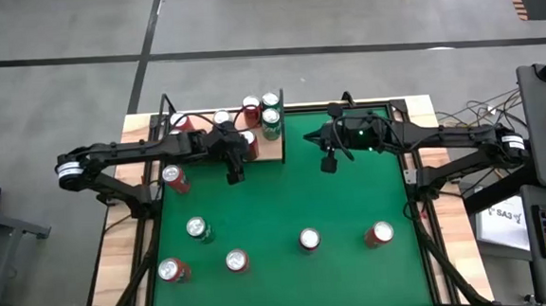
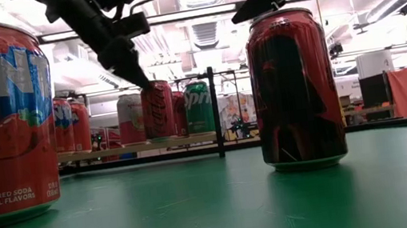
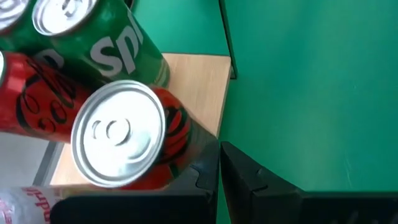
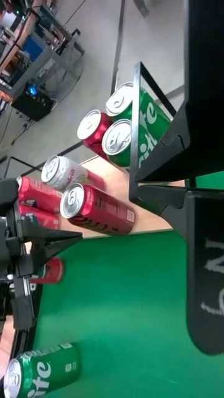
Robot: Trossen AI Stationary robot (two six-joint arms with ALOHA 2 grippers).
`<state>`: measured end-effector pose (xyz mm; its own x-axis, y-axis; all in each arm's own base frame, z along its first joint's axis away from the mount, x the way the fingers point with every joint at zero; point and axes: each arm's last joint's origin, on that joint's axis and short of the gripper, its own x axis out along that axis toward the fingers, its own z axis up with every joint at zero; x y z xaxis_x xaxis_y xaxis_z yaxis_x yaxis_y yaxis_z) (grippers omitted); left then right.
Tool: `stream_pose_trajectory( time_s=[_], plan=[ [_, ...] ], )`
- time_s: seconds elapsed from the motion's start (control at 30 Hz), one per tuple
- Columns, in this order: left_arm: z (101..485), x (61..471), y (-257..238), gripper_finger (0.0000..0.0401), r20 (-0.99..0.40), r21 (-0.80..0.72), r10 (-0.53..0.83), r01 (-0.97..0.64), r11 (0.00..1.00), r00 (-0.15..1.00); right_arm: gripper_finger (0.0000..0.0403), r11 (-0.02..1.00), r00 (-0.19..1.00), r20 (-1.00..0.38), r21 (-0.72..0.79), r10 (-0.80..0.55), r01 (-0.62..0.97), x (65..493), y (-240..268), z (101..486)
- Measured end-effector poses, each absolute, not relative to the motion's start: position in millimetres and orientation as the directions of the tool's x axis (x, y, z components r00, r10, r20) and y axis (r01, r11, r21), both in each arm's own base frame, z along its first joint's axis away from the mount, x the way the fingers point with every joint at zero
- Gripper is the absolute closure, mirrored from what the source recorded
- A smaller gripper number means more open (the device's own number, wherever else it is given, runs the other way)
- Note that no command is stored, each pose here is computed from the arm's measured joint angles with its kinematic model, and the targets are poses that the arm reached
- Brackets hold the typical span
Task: Place canned beverage on shelf
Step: Put the red-black soda can on the shelf aligned with the other red-black soda can
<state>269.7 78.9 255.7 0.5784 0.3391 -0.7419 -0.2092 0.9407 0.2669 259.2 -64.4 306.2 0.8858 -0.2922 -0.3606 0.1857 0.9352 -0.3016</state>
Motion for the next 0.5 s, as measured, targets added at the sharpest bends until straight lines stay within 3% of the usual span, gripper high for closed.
stream_pose_trajectory(
  time_s=[0.5],
  plan=[
    [262.2,257.8,76.6,0.0401,-0.761,0.244,0.335,-0.233,0.941,0.555,0.0392,0.934,0.885,-0.364,-0.306,-0.291,0.182,259.0,-64.3,305.8]
  ],
)
